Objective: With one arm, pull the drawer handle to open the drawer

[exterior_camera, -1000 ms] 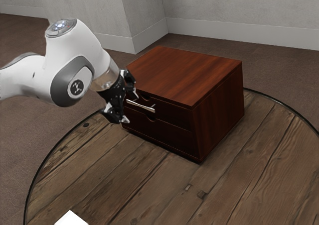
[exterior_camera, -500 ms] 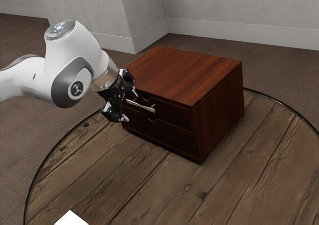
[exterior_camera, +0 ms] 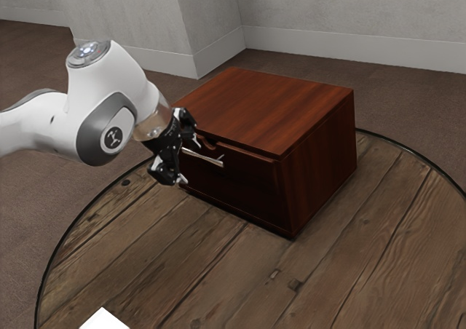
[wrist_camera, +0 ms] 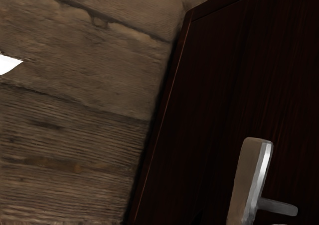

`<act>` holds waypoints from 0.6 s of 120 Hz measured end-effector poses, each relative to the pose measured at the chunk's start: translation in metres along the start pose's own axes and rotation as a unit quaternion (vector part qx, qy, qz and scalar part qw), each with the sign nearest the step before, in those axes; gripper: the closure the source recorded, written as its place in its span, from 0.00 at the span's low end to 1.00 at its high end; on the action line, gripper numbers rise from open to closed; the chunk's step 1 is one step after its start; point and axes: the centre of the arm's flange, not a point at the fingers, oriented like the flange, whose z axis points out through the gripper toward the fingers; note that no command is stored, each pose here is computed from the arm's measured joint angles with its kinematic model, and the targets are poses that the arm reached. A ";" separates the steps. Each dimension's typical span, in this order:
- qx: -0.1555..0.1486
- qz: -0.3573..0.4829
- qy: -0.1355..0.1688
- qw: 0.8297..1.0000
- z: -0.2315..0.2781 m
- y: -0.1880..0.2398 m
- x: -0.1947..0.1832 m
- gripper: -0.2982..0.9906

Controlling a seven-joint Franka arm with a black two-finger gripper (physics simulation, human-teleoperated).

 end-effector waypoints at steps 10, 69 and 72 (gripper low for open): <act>0.000 0.011 -0.003 1.000 0.000 -0.001 -0.011 0.33; 0.017 0.014 -0.004 1.000 -0.005 -0.012 -0.010 0.42; 0.019 0.014 -0.003 1.000 -0.007 -0.013 -0.010 0.43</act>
